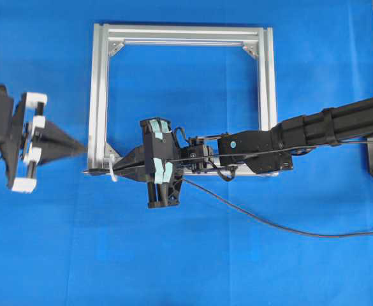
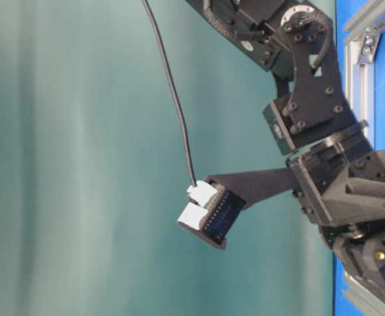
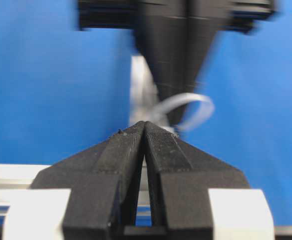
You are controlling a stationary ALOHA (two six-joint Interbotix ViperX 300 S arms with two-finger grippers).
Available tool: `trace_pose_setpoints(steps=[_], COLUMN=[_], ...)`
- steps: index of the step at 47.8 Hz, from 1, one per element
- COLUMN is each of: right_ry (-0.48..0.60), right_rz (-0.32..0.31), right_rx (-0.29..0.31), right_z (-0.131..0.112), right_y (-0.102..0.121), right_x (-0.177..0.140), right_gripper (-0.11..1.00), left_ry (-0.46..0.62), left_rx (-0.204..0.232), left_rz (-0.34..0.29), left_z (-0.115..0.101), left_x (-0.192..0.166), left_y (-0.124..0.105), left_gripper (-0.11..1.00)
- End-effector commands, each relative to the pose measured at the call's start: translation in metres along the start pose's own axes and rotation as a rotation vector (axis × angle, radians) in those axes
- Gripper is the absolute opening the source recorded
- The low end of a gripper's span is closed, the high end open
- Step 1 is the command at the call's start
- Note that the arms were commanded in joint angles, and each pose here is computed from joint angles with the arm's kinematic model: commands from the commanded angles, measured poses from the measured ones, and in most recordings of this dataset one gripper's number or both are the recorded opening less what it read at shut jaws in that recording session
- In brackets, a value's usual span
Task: Insert the wire through the string loop located on the left side.
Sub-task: 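Bring the open left gripper to the plug emerging from the loop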
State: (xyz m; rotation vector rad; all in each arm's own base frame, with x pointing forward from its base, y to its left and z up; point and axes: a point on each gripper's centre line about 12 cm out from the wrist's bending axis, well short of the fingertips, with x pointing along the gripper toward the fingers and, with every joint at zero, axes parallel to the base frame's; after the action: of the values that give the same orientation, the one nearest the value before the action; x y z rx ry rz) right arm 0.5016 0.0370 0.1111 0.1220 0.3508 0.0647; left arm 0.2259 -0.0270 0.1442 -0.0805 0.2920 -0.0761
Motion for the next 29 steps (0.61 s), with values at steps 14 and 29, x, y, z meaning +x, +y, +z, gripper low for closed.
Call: trace_pose_setpoints(steps=[14,29], right_ry=[-0.049,-0.049], right_rz=[0.006,0.007], right_rx=[0.002,0.003], right_z=[0.0203,0.0196], right_y=[0.0026,0.0034], right_x=[-0.0013,-0.0011], right_gripper=[0.0,0.0], left_ry=[0.027,0.03], left_rx=[0.021,0.02], left_rz=[-0.06,-0.062], left_z=[0.0016,0.0022], left_x=[0.0055,0.0063], left_y=[-0.0154,-0.0161], left_gripper=[0.0,0.58])
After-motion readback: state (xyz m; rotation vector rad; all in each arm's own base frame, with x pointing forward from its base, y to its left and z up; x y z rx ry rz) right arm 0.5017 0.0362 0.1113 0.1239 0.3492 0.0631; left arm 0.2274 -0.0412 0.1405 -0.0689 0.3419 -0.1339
